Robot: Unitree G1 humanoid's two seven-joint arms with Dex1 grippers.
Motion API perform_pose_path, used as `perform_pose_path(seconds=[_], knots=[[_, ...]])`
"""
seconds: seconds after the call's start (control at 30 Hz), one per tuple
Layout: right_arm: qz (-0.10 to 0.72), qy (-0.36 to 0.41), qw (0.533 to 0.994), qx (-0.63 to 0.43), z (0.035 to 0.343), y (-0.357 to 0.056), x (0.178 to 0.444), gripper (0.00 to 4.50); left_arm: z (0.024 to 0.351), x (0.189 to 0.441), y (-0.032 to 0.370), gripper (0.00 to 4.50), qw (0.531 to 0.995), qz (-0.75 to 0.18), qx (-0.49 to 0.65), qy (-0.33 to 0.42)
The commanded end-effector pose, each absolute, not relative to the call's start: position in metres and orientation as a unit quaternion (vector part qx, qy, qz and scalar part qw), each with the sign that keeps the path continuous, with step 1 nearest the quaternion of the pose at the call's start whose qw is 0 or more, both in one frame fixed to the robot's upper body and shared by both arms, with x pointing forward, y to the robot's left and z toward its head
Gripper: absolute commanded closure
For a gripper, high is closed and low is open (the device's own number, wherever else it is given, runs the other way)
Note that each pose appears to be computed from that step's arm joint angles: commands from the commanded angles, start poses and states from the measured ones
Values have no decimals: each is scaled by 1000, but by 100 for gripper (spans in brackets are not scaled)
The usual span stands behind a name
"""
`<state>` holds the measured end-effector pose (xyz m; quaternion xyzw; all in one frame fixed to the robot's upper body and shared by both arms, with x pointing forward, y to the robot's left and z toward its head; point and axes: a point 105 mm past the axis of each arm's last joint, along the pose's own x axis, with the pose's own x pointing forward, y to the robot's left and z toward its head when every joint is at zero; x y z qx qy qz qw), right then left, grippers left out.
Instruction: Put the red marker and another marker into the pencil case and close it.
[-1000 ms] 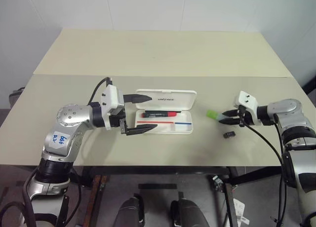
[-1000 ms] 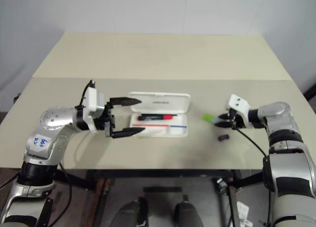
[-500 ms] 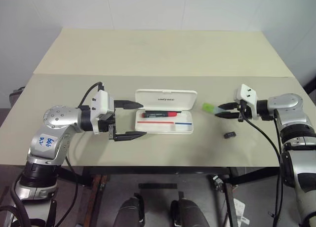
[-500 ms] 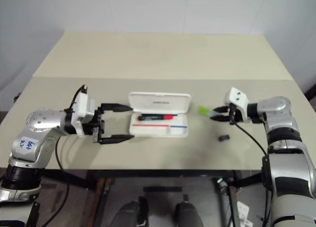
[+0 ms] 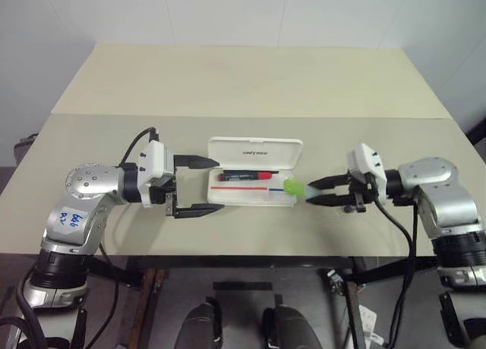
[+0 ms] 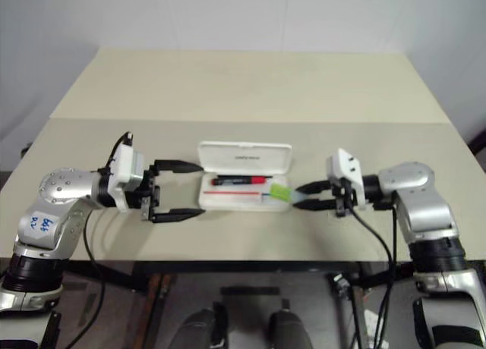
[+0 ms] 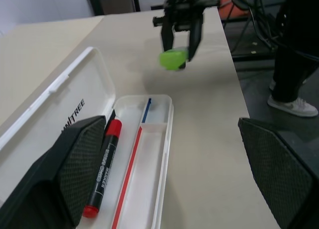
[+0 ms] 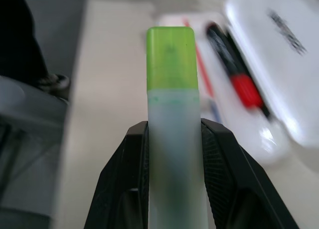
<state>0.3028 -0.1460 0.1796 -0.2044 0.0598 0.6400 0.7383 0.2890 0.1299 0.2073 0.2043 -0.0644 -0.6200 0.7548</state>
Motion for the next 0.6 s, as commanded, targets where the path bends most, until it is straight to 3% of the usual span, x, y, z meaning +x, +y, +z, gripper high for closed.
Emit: perform_pose_path(seconds=[0.03,0.3,0.6], knots=[[647,34,737,-192,187,-126,294,341,213,287,134,0,753,-617,215,-76],[642,12,746,-174,179,-87,299,341,211,286,147,0,758,-604,237,-62],[665,-6,726,-177,172,-55,303,341,206,288,163,0,769,-582,259,-49]])
